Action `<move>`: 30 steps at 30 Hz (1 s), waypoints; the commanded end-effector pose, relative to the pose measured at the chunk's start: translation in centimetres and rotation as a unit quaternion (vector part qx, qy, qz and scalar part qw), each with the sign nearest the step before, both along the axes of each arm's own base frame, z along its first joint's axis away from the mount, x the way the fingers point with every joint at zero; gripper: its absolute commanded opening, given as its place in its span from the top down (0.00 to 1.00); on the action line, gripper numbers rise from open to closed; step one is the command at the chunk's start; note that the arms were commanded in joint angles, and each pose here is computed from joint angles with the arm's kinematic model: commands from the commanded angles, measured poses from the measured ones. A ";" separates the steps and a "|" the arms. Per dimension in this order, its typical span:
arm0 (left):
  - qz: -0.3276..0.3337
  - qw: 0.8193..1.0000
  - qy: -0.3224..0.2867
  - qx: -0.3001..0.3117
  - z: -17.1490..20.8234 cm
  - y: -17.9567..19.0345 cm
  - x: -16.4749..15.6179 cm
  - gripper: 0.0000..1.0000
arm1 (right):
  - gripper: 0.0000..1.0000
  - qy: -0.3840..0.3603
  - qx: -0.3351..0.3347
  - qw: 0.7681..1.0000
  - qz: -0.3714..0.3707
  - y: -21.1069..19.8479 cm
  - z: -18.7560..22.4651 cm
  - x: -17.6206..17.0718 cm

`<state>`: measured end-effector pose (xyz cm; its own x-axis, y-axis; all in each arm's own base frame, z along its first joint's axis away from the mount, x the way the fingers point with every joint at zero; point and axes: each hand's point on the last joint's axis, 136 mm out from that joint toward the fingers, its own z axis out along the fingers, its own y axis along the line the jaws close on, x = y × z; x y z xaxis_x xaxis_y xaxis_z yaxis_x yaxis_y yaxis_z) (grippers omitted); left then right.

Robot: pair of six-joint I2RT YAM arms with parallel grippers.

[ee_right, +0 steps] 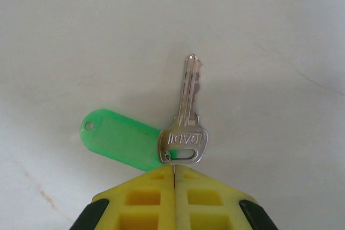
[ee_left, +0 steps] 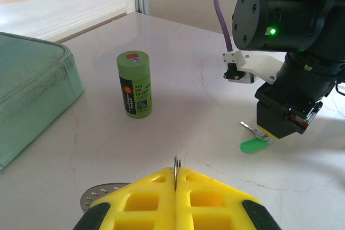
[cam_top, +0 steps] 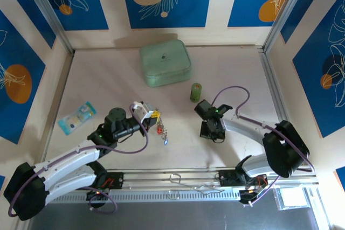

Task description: Put the keys on the keyring

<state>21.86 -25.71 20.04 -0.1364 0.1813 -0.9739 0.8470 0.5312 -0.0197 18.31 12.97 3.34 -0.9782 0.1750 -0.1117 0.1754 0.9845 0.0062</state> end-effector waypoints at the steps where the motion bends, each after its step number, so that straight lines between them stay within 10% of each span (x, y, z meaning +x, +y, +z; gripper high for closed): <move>1: -0.007 0.999 -0.033 -0.022 2.6 -0.3 0.0 1.00 | 1.00 -0.005 -0.003 0.998 0.058 1.1 1.3 -0.4; 11: -0.005 0.999 -0.033 -0.019 2.5 0.0 -0.1 1.00 | 1.00 0.021 0.037 0.979 0.200 7.0 1.0 -1.4; 30: -0.006 0.999 -0.031 -0.013 2.2 -0.1 0.0 1.00 | 0.98 0.048 0.063 0.975 0.206 8.0 -0.6 -1.2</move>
<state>21.65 -25.52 20.08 -0.1304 0.1897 -0.9731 0.8482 0.5296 -0.0104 17.24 20.15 2.62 -0.9764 -0.2121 -0.0394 -0.2150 0.9718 0.0972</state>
